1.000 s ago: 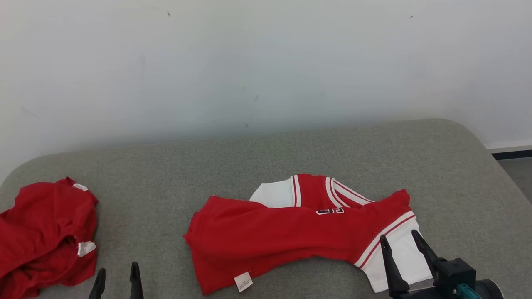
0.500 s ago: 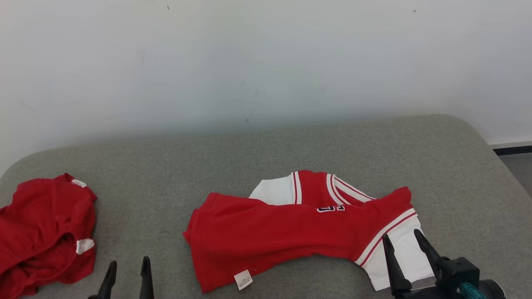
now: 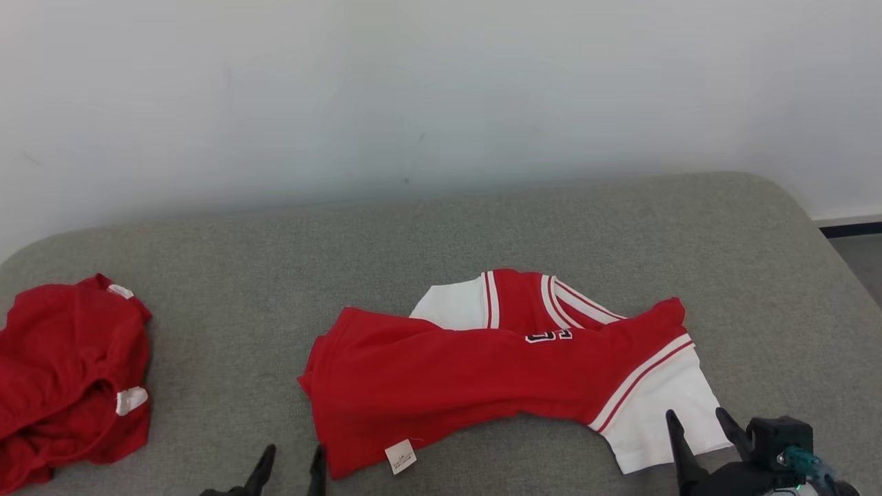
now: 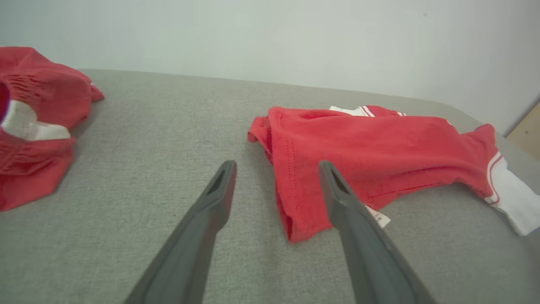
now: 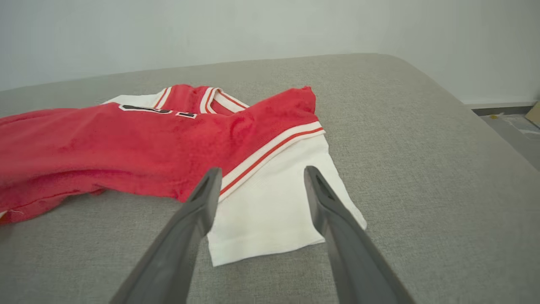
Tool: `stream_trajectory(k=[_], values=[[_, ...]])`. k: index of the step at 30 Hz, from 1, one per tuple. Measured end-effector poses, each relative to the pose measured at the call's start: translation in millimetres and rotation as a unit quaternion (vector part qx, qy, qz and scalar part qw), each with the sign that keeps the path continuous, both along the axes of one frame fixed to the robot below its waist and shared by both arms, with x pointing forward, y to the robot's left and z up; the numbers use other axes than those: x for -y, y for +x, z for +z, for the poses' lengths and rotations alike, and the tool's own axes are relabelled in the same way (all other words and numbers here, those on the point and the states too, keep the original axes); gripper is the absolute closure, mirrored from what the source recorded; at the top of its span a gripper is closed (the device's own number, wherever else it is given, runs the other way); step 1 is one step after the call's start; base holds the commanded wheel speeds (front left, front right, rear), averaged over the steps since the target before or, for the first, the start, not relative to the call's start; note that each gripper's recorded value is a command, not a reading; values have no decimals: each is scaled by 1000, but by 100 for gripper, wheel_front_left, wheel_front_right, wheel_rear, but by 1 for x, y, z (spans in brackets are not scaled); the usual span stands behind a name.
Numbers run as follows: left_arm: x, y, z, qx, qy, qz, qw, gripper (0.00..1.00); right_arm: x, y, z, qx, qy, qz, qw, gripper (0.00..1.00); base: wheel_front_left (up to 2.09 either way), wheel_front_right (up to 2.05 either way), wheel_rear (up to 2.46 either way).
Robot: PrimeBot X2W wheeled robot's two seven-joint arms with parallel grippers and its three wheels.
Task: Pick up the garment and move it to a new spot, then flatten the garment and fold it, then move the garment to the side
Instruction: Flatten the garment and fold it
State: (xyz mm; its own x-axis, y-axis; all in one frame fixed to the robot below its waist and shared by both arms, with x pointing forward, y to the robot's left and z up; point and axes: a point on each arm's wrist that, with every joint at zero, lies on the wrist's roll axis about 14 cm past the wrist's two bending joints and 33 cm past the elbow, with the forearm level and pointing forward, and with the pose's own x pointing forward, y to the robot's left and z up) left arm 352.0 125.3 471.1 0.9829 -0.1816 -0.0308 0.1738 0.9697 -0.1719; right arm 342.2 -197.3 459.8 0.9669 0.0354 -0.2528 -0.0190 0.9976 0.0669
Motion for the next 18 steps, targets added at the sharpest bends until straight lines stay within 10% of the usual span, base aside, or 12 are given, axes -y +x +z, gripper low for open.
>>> stream_trajectory(k=[18], values=[[45, 18, -70, -118, -4, -75, 990, 0, 65, 14, -68, -152, -32, -72, 985, 0, 0, 0, 0]])
